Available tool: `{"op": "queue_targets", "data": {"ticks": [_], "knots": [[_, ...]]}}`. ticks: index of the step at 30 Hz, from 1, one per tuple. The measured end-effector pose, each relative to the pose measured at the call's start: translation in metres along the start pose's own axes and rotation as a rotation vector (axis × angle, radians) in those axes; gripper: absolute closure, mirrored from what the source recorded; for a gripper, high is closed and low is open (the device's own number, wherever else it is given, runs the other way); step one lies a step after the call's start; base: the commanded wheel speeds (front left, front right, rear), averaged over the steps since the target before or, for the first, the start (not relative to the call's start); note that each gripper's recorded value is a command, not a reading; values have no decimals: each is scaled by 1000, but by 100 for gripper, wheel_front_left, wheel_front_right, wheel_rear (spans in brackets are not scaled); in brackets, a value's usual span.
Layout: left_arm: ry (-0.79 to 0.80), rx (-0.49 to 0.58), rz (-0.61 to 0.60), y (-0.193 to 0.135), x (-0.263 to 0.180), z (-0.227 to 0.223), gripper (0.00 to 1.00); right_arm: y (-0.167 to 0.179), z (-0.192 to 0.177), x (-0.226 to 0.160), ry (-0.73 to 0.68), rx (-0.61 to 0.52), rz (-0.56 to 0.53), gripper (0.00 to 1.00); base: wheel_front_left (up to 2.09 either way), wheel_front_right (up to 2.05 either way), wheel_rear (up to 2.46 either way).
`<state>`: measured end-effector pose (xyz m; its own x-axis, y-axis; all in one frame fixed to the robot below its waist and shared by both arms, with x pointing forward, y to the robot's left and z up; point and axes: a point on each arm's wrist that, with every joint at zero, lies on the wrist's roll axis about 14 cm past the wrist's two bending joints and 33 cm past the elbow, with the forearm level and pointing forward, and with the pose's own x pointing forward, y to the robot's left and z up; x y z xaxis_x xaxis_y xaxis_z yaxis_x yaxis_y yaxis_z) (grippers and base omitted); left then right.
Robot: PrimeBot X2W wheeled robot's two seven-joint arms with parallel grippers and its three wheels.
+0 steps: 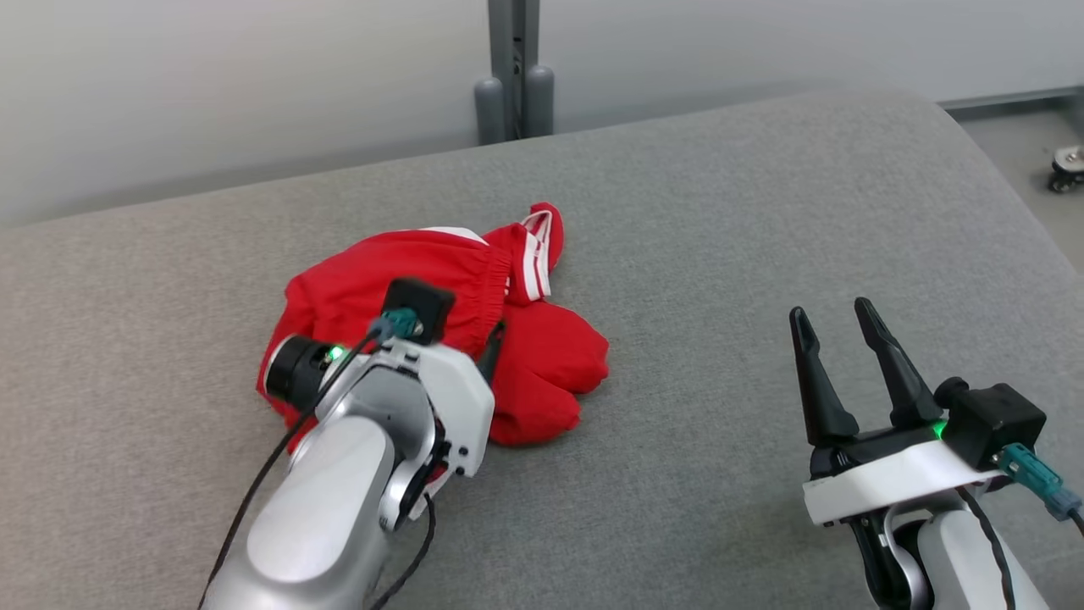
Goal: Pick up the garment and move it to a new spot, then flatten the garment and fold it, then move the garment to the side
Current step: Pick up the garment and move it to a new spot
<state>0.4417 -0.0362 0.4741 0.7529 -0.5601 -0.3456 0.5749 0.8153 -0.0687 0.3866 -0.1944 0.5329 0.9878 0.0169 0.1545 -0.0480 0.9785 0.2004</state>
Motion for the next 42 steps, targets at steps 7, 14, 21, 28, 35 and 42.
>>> {"op": "queue_targets", "data": {"ticks": [7,14,21,28,35,42], "knots": [[134,67,-8,-8,33,-16,0,-13,-4,0,15,0,-42,0,0,0,0],[165,98,21,-1,47,-25,69,-24,-7,-3,24,-3,-78,0,0,0,0],[118,78,38,8,44,-16,100,-16,-8,1,22,1,-56,0,0,0,0],[-47,30,41,10,29,31,100,1,-7,7,14,14,-6,0,0,0,0],[-280,10,160,66,-10,118,100,15,-7,8,12,24,33,0,0,0,0],[-380,84,353,146,-70,172,100,22,-11,11,18,31,51,0,0,0,0]]}}
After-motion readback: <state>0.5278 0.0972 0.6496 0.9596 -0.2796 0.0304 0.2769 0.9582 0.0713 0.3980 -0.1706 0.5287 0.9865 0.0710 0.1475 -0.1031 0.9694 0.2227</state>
